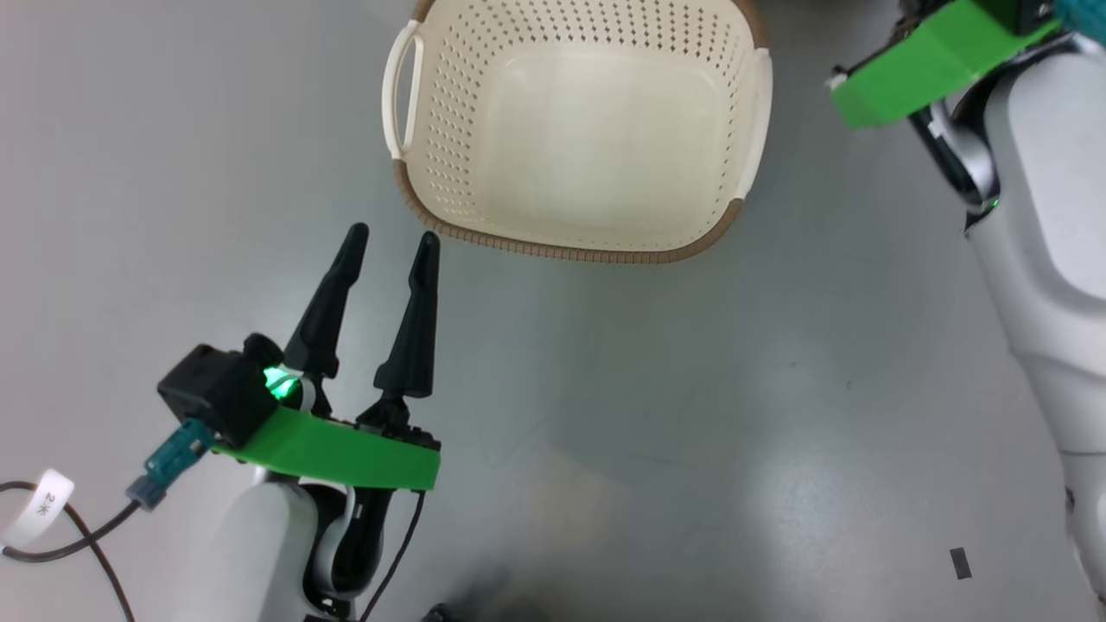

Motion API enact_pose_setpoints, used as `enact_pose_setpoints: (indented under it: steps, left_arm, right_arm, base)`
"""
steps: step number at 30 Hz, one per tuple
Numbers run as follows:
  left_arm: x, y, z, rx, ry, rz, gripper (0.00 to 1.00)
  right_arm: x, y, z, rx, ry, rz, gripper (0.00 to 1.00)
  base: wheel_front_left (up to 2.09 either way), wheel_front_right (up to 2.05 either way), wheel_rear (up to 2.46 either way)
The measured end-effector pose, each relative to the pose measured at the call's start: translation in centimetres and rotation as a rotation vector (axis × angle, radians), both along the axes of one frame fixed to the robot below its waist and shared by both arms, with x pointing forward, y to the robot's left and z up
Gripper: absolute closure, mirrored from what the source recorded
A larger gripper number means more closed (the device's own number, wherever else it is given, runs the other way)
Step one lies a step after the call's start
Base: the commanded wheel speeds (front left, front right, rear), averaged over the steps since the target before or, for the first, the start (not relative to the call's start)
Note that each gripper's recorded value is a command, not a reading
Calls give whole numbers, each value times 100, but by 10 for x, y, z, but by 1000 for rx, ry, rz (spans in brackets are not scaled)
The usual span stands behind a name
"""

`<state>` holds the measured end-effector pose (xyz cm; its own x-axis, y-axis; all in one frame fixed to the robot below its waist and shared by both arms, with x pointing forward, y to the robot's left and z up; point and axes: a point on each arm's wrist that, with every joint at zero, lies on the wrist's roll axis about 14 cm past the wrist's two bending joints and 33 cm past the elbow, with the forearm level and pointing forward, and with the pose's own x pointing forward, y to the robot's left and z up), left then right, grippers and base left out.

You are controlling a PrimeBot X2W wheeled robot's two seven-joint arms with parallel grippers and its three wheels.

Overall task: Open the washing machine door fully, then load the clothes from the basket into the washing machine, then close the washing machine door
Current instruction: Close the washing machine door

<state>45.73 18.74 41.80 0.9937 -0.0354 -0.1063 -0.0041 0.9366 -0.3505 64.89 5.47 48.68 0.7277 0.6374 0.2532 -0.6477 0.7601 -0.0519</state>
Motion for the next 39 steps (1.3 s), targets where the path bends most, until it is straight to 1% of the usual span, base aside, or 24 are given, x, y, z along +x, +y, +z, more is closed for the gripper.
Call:
enact_pose_setpoints:
  steps: [7,13,30,39]
  left_arm:
    - [4,1,-5,1,8,7,0]
    - [3,1,-11,-5,24,9,0]
    - [7,-1,-10,-9,19,8,0]
    - [7,0,12,-10,-34,9,0]
  right_arm:
    - [22,0,2,-18,-20,-27,100]
    - [45,-12,11,-16,-43,-97,100]
    - [48,-6,15,-9,-46,-117,100]
    - [36,-12,27,-13,-41,-121,100]
  base:
    - [0,0,0]
    - [0,0,0]
    - [0,0,0]
    - [0,0,0]
